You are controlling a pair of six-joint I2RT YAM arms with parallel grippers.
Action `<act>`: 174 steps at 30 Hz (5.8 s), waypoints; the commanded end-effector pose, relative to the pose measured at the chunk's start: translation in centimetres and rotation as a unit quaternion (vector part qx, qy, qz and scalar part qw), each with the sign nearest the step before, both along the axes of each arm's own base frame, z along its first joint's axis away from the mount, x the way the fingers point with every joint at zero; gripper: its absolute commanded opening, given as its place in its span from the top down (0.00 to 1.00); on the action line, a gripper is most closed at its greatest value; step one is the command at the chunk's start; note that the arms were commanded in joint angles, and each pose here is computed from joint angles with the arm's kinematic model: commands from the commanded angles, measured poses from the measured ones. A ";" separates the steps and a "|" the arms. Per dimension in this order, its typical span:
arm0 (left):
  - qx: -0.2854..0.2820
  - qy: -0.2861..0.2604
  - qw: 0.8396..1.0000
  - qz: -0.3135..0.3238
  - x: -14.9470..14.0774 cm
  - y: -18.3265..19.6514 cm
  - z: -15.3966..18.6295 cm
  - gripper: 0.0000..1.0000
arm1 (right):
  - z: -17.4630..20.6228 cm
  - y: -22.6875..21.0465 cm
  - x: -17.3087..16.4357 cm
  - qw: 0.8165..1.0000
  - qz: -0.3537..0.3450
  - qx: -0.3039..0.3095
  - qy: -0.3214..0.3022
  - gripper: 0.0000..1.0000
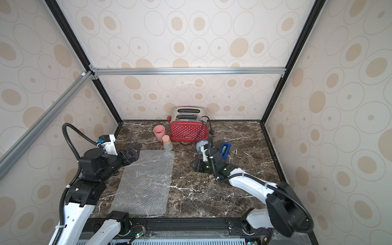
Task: Wrap bowls in bubble wrap
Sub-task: Move the bubble wrap to the center of the board, then pick up the bowl from the center of the board.
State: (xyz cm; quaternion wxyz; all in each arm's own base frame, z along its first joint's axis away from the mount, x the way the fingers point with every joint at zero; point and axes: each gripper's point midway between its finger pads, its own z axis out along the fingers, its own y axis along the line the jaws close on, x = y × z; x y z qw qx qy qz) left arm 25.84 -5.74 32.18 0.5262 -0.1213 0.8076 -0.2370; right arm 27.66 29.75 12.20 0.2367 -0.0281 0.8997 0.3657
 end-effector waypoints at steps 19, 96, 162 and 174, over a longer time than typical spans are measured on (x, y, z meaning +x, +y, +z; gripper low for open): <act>0.089 0.076 0.993 -0.010 -4.3 1.4 -5.8 0.01 | -10.5 12.5 -1.2 0.989 0.040 -0.009 0.145 0.53; 0.066 0.104 0.991 -0.061 -4.1 -0.5 -7.7 0.01 | -9.9 -10.2 -1.6 0.979 -0.051 -0.091 0.176 0.89; 0.074 0.116 0.989 -0.051 -4.1 -0.1 -8.5 0.01 | -1.4 -13.9 17.0 0.957 -0.117 -0.252 0.086 1.00; 0.075 0.115 0.989 -0.050 -4.2 0.0 -8.5 0.01 | 2.8 -12.9 13.7 0.972 -0.106 -0.199 0.058 1.00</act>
